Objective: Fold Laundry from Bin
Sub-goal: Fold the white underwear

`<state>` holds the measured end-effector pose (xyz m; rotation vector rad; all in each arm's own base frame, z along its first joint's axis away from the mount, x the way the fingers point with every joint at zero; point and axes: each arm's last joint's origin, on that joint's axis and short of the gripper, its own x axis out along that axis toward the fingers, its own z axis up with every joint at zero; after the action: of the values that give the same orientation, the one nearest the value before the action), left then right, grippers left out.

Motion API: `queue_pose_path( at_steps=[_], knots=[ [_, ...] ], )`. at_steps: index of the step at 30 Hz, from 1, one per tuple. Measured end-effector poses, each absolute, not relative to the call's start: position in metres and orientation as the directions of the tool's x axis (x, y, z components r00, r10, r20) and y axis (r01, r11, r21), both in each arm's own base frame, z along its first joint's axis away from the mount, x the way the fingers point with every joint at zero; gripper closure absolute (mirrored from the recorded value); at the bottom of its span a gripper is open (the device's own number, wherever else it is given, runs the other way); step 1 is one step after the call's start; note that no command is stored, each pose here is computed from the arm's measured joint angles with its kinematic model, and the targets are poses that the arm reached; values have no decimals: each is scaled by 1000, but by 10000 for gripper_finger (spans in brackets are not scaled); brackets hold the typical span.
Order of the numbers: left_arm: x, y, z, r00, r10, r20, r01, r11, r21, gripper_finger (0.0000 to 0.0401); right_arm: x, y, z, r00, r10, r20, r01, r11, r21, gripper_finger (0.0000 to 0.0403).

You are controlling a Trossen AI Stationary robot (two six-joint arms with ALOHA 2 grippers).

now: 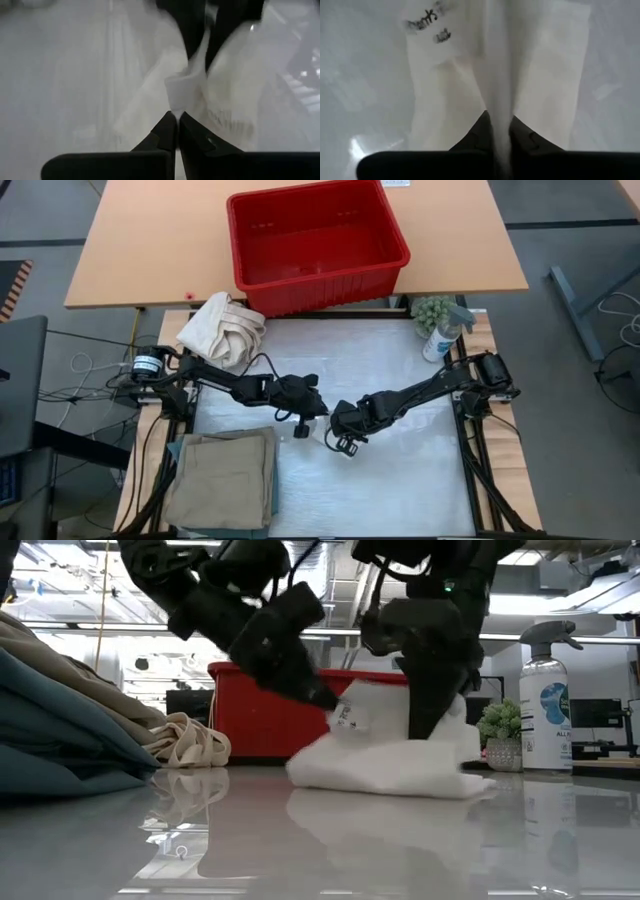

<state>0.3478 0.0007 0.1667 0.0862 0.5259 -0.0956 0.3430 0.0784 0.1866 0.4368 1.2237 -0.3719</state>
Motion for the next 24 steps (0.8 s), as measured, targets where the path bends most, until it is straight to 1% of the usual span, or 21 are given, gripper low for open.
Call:
queue_pose_path(
  at_steps=[3, 9, 14, 18, 24],
  knots=[
    [351, 2, 157, 848, -38, -528, 81, 995, 59, 401, 341, 78, 183, 291, -46, -956, 496, 862, 110, 342],
    [352, 2, 150, 835, -9, -550, 56, 996, 69, 401, 337, 77, 175, 278, -48, -959, 522, 846, 109, 336],
    [354, 4, 155, 861, -5, -509, 61, 994, 93, 400, 337, 74, 175, 272, -40, -961, 527, 842, 114, 323],
    [355, 6, 157, 869, 1, -494, 58, 993, 103, 386, 337, 73, 175, 267, -37, -963, 532, 839, 115, 296],
    [354, 12, 156, 868, 0, -496, 61, 993, 105, 339, 337, 73, 175, 262, -34, -964, 538, 835, 117, 239]
  ],
)
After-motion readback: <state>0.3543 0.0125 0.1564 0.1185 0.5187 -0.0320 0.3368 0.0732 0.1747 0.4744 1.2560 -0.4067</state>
